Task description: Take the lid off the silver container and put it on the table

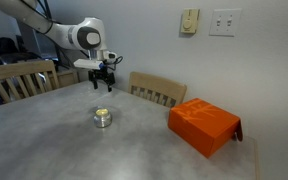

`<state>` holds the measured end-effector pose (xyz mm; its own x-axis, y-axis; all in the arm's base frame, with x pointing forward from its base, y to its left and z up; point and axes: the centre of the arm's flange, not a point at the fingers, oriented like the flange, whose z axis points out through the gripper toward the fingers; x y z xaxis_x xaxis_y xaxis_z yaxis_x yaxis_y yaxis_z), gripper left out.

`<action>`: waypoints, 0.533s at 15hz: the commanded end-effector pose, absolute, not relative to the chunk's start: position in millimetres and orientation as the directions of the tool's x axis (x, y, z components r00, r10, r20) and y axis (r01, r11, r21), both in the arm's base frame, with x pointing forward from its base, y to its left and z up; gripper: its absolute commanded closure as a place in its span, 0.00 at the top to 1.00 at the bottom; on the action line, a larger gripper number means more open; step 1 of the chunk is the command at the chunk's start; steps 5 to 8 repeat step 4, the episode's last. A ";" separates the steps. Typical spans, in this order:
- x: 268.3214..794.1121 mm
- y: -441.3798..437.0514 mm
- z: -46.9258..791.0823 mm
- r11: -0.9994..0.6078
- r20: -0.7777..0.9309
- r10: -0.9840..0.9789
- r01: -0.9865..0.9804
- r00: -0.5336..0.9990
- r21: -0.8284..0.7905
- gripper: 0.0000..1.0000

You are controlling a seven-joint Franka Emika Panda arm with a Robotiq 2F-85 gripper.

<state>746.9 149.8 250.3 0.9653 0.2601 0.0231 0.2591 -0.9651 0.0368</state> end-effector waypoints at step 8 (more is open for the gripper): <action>745.1 144.9 268.6 -0.953 0.035 0.301 0.300 0.953 0.037 1.00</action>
